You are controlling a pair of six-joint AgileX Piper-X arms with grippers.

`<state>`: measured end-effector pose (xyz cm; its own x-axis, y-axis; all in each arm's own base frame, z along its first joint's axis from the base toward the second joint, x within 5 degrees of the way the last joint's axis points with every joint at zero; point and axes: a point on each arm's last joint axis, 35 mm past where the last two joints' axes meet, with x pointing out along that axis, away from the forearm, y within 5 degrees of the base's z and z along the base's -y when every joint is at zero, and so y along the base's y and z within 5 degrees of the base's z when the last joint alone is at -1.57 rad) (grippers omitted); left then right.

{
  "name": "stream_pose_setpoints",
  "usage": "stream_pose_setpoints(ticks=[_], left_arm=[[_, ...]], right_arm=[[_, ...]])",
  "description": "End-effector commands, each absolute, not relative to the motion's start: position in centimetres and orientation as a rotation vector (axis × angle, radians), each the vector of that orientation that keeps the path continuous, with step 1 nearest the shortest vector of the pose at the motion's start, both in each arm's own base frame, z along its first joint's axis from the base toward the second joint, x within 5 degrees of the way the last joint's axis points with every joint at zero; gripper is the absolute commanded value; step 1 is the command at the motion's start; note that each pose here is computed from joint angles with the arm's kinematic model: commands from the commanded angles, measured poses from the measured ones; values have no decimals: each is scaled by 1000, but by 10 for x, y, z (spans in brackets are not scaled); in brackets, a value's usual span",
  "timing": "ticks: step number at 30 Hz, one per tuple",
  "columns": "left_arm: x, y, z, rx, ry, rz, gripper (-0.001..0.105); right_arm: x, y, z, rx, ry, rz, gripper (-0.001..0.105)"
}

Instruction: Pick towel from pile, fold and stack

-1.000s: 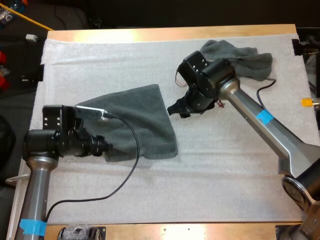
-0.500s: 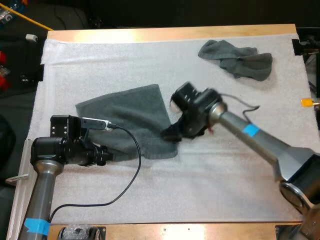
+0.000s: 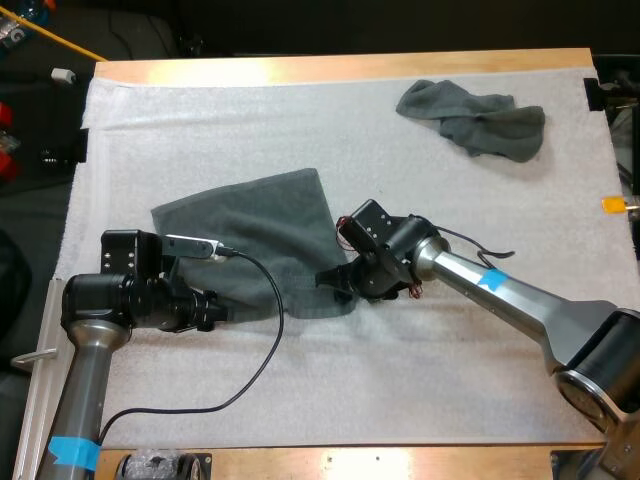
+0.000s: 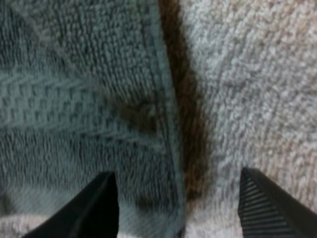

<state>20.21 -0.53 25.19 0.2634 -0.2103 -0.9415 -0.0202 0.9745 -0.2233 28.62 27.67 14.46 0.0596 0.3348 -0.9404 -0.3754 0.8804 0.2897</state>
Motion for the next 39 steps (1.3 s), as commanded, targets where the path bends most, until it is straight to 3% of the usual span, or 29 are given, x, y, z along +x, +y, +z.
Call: stream_pose_setpoints(ticks=[1,7,15,18,29,33,39], left_arm=[[201,-6,254,-217,1301,-130,61],[200,-6,253,-217,1309,-130,61],[198,-6,253,-219,1323,-128,61],[198,-6,253,-219,1330,-128,61],[198,-13,254,-320,1317,-300,61],[201,-21,241,-258,1307,-315,61],[214,-30,219,-61,1306,-191,61]], right_arm=[[288,277,147,4,1393,536,49],[287,278,138,10,1422,537,22],[286,277,134,0,1444,545,18],[286,276,135,-43,1428,559,1],[286,261,182,-329,1209,449,0],[284,260,184,-341,1221,450,0],[282,258,183,-354,1246,443,0]])
